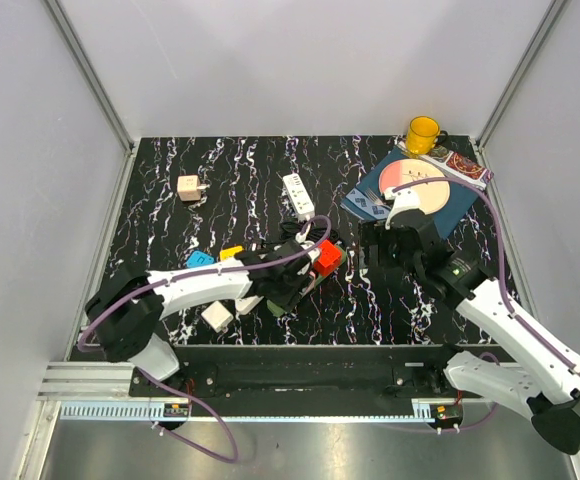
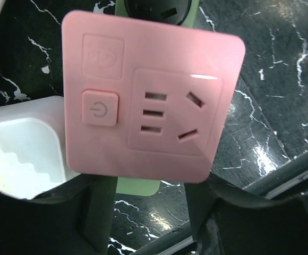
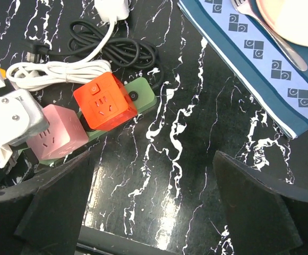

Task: Insert the plug
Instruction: Press the plug into the socket.

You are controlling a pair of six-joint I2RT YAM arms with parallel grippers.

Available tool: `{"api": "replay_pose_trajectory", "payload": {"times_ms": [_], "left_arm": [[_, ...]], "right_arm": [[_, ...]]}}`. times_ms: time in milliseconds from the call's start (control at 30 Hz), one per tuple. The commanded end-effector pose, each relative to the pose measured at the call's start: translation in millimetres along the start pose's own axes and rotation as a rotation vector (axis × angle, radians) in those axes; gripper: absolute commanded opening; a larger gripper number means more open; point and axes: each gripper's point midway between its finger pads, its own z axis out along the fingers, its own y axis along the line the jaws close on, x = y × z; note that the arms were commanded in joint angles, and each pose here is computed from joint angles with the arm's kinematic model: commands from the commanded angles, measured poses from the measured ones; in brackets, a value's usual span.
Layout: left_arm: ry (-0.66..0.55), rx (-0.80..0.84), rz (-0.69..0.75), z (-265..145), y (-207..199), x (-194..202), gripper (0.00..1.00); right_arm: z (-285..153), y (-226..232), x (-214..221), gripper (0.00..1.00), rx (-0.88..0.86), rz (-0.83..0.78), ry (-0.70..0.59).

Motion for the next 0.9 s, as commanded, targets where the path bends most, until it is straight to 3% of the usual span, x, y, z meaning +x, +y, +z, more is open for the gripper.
{"api": "replay_pose_trajectory", "payload": {"times_ms": [0, 100, 233, 367, 500, 667, 867], "left_arm": [[0.012, 0.039, 0.023, 10.5, -24.4, -14.1, 0.5], [-0.02, 0.092, 0.039, 16.4, -47.3, -38.3, 0.42], [-0.102, 0.178, 0.048, 15.1, -82.4, -91.7, 0.4], [-0.139, 0.234, 0.046, 19.7, -110.8, -121.3, 0.4], [-0.187, 0.255, 0.044, 12.6, -124.8, -135.5, 0.46], [-0.298, 0.154, 0.001, -13.6, -95.3, -135.0, 0.65], [-0.438, 0.051, -0.065, -58.4, -53.3, -124.1, 0.78]], "right_arm": [[-8.2, -12.9, -20.1, 0.97, 0.053, 0.012, -0.096], [-13.8, -18.0, -24.1, 0.97, 0.071, 0.026, -0.129], [-23.3, -25.5, -28.8, 0.97, 0.093, 0.043, -0.172], [-35.1, -31.9, -33.4, 0.97, 0.104, 0.048, -0.218], [-38.9, -30.1, -34.2, 0.96, 0.084, 0.035, -0.226], [-31.7, -17.2, -31.4, 0.96, 0.025, -0.006, -0.183], [-12.4, 11.8, -20.0, 0.96, -0.098, -0.071, -0.068]]}}
